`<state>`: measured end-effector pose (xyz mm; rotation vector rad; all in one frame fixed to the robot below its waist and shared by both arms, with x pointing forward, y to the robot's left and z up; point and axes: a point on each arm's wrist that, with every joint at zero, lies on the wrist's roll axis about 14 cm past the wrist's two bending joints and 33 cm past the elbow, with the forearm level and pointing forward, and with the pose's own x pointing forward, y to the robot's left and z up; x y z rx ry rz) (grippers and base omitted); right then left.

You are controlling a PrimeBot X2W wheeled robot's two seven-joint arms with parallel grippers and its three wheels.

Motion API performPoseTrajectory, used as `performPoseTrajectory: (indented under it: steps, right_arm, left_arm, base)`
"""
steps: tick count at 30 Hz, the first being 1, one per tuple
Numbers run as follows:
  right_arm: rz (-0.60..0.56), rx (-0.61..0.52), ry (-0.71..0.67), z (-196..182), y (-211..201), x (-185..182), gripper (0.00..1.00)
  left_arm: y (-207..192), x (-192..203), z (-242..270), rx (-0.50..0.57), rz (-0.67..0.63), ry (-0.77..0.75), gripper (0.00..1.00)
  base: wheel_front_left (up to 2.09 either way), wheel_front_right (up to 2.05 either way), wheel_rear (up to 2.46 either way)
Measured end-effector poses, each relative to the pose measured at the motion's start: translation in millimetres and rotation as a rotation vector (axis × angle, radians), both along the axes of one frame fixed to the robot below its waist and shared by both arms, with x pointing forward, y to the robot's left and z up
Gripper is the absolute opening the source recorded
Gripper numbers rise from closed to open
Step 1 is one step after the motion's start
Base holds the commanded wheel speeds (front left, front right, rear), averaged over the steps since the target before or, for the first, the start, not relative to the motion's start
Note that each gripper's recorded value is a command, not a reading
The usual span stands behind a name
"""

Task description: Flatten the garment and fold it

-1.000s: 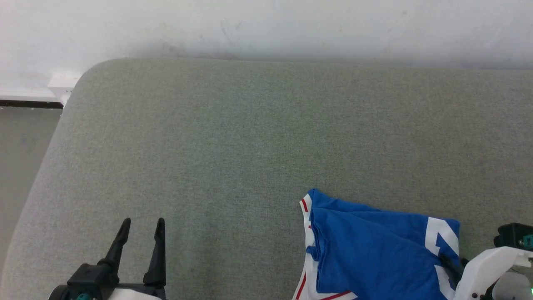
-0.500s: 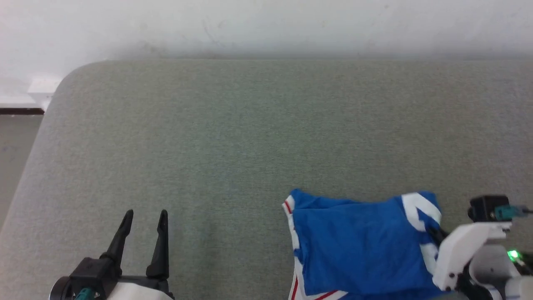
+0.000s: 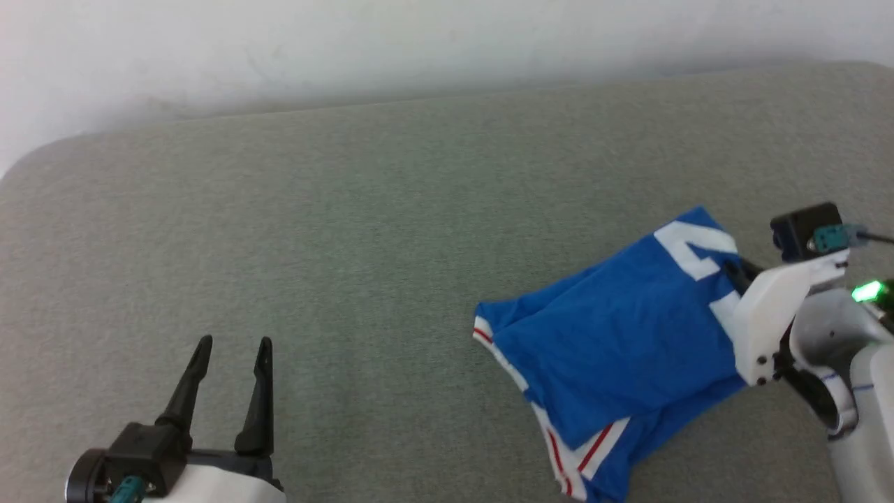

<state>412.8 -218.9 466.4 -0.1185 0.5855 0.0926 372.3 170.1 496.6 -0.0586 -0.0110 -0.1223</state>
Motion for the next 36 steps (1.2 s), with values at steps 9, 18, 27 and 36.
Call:
performPoseTrajectory:
  steps: [9,18,27,36]
  right_arm:
    - [-0.08,-0.171,-0.013,19.9,-62.7,17.9,0.0]
    - [-0.188,-0.293,-0.012,30.1,-122.2,33.7,0.0]
    - [-0.287,-0.401,0.018,25.3,-172.6,40.1,0.0]
    - [-0.361,-0.48,0.07,1.0,-208.3,31.9,0.0]
  left_arm:
    - [-24.1,28.1,1.5,0.016,-0.095,-0.008,1.0]
    - [-37.4,52.8,-7.9,0.04,-0.161,0.007,1.0]
    - [-46.9,81.4,-16.0,0.067,-0.217,0.003,1.0]
    - [-55.9,94.3,-40.7,0.06,-0.257,0.052,1.0]
  base:
    - [0.0,0.0,0.0]
    - [0.0,0.0,0.0]
    - [0.0,0.0,0.0]
    - [0.0,0.0,0.0]
